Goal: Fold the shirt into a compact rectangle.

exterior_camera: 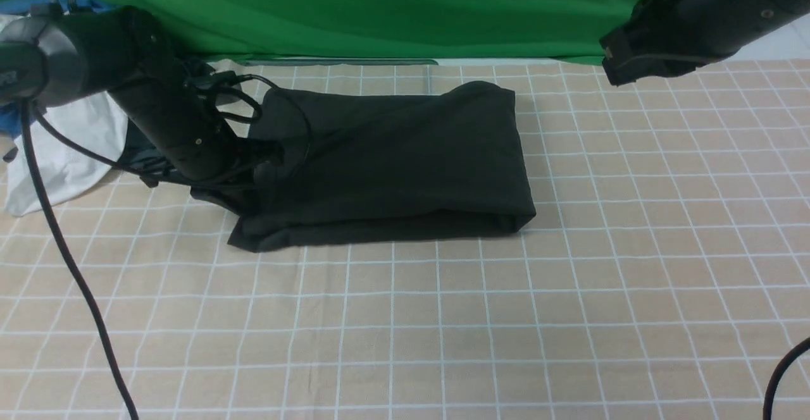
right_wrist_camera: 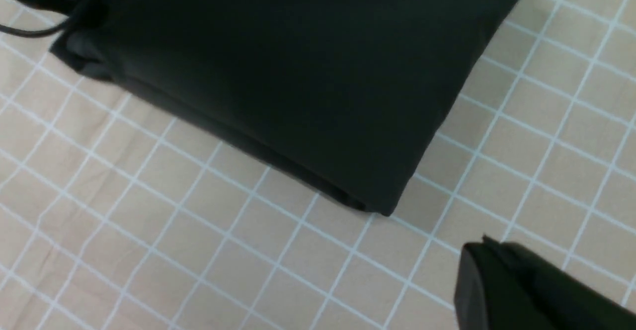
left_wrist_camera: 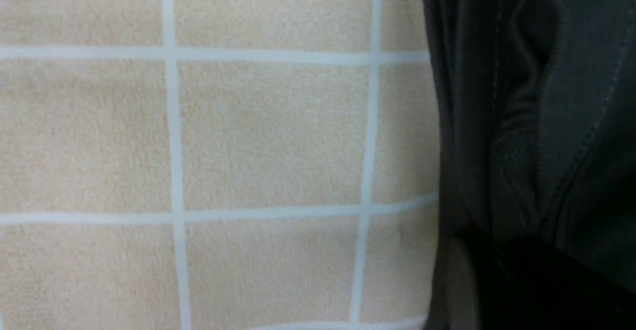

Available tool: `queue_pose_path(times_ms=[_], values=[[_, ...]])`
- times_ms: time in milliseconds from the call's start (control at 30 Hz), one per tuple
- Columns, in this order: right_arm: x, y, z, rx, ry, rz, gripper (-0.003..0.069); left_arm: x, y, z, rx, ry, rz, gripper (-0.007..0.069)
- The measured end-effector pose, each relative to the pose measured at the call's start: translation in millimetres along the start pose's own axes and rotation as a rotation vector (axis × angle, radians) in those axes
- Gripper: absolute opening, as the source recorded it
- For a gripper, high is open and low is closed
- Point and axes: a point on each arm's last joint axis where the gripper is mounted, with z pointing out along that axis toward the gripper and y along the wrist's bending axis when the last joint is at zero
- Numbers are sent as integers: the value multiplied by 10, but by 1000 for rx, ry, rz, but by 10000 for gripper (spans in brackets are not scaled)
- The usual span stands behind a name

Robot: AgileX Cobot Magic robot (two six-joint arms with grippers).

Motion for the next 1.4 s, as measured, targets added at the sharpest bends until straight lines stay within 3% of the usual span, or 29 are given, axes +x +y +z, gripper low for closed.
queue_pose_path(times_ms=[233,467,600,867,967,1033,1167,1233,1400], values=[[45,-309,412,34,97,125,59,-47,-17,-125,-12,20,-19,31],[145,-349,1134,-71,212,214,318,-45,17,-126,-52,27,-27,31],[156,-370,1497,-123,253,240,423,-50,24,-134,-61,24,-37,31],[222,-384,2020,-179,326,291,514,-49,26,-134,-63,24,-35,31],[274,-356,2126,-192,349,290,510,-49,26,-134,-63,24,-35,31],[313,-333,2197,-201,366,281,459,-49,26,-134,-63,24,-35,31],[328,-279,2237,-218,372,251,165,-49,23,-134,-63,24,-34,31],[318,-274,2223,-220,368,236,98,-49,23,-134,-63,24,-34,31],[264,-239,2027,-231,380,197,98,-22,20,-155,-66,36,-56,31]])
